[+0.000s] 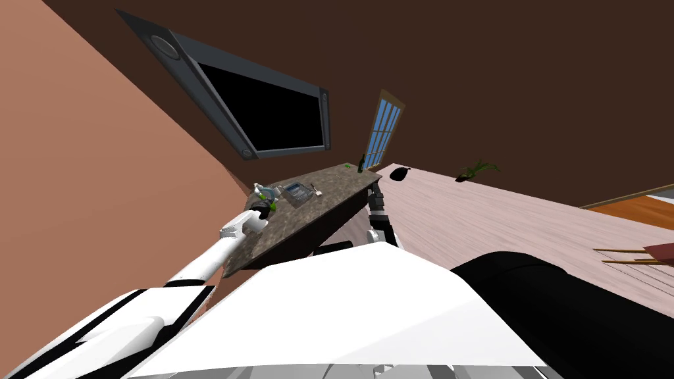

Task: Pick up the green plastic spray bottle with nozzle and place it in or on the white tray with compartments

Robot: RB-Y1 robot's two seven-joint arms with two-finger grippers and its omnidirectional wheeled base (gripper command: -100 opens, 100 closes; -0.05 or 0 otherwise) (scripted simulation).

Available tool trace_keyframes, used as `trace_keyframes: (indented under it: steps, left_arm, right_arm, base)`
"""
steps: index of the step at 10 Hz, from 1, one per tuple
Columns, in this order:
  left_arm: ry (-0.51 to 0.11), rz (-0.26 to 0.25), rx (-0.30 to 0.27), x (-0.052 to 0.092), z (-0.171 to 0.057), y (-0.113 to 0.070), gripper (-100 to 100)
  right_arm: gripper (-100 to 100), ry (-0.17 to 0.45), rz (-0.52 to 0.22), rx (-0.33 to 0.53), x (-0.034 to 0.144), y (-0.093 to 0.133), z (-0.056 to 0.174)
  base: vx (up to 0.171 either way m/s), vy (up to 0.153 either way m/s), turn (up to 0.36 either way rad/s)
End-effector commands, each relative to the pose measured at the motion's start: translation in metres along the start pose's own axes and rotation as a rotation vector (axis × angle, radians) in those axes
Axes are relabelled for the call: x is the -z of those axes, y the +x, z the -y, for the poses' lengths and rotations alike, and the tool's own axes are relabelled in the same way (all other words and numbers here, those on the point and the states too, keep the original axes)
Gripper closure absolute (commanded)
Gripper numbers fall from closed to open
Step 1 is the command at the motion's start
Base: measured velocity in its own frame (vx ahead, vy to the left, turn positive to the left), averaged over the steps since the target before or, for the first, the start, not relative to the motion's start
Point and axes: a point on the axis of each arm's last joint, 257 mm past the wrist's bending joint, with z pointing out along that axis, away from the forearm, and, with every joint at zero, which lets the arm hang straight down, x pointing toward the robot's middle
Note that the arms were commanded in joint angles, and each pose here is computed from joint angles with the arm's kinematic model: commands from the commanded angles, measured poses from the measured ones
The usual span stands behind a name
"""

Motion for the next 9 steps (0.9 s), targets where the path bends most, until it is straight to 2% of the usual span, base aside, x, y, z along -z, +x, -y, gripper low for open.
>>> trace_keyframes:
  steps: [1,2,3,6,7,8,9]
  left_arm:
    - [0.0,0.0,0.0,0.0,0.0,0.0,100]
    - [0.0,0.0,0.0,0.0,-0.0001,0.0001,0]
    - [0.022,-0.001,-0.005,0.0024,-0.0012,0.0004,100]
    - [0.064,-0.004,-0.015,0.0089,-0.005,0.0013,100]
    - [0.053,-0.002,-0.014,0.0074,-0.0053,-0.0001,100]
    - [0.057,-0.003,-0.013,0.0077,-0.0047,0.0004,0]
    - [0.05,-0.013,-0.043,0.0086,-0.0092,0.0039,100]
  right_arm:
    - [0,0.0,0.0,0.0,0.0,0.0,0.0]
    - [0,0.0,0.0,0.0,0.0,0.0,0.0]
    - [0,0.0,0.0,0.0,0.0,0.0,0.0]
    - [0,0.0,0.0,0.0,0.0,0.0,0.0]
    - [0,0.0,0.0,0.0,0.0,0.0,0.0]
    - [0,0.0,0.0,0.0,0.0,0.0,0.0]
    - [0,0.0,0.0,0.0,0.0,0.0,0.0]
  base:
    - [0.0,0.0,0.0]
    - [0.0,0.0,0.0]
    - [0.06,-0.071,0.164]
    - [0.061,-0.125,0.192]
    - [0.017,-0.047,0.025]
    - [0.002,-0.01,-0.006]
    - [-0.076,-0.046,-0.085]
